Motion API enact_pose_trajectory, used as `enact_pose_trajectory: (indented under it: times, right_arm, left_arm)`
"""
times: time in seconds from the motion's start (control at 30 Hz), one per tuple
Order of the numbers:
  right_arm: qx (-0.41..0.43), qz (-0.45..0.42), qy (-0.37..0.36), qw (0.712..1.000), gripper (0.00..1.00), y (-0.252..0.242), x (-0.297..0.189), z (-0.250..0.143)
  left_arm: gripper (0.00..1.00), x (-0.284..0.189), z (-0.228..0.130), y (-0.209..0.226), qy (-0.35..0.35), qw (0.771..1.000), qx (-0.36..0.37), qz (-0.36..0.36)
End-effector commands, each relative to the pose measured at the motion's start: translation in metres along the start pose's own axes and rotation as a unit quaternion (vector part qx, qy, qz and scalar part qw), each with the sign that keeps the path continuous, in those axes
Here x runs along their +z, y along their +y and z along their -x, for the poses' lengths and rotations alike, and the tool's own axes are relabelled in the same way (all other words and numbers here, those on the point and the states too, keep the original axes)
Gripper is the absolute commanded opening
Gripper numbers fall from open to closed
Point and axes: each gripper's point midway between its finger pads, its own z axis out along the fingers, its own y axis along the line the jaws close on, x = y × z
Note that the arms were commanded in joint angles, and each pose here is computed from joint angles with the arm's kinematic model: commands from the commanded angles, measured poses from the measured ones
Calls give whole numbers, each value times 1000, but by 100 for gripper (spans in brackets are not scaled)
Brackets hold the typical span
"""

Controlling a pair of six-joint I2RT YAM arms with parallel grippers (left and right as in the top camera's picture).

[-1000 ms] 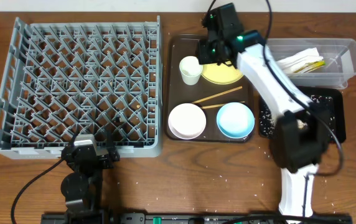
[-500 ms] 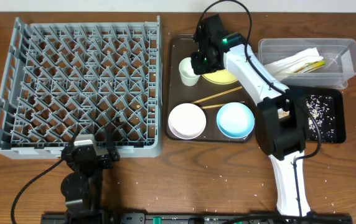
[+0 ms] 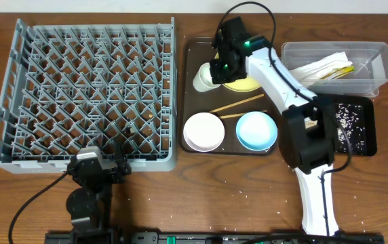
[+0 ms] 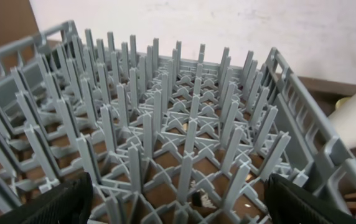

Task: Sort waste into correct bins and load items into the dishwasher
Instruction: 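Grasp the white cup with the right gripper and lift it, then move the cup toward the left gripper over the dish rack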

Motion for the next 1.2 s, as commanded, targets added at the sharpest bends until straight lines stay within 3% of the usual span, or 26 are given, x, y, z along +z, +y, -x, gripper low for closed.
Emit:
enact_pose_trajectory:
  times: [0.0, 0.2, 0.4, 0.6, 0.7, 0.83, 0.9, 1.03, 1.17]
  right_arm:
    - [-4, 67, -71, 995, 1, 16, -88, 31]
    - [-9, 108, -108, 988, 1, 18, -168, 30]
    - [-5, 123, -134, 983, 1, 8, -203, 32]
    - [-22, 212, -113, 970, 1, 18, -206, 23]
    - [-42, 257, -106, 960, 1, 33, -208, 17]
    - [-74, 314, -90, 942, 1, 56, -203, 3]
    - [-81, 349, -78, 930, 1, 68, -196, -5]
    - [-106, 432, -66, 893, 1, 94, -184, -22]
    - [-128, 481, -51, 866, 1, 114, -166, -42]
  left_arm:
    - [89, -9, 37, -11, -23, 998, -47, -23]
    - [89, -7, 70, -36, 24, 989, -124, -76]
    - [89, 15, 105, -71, 102, 961, -211, -149]
    - [89, 33, 126, -121, 191, 884, -324, -278]
    - [89, 44, 115, -124, 230, 855, -374, -276]
    - [89, 52, 95, -127, 310, 772, -504, -231]
    - [89, 47, 88, -136, 353, 731, -530, -244]
    - [89, 34, 84, -151, 402, 692, -526, -289]
    - [89, 25, 82, -161, 409, 696, -467, -362]
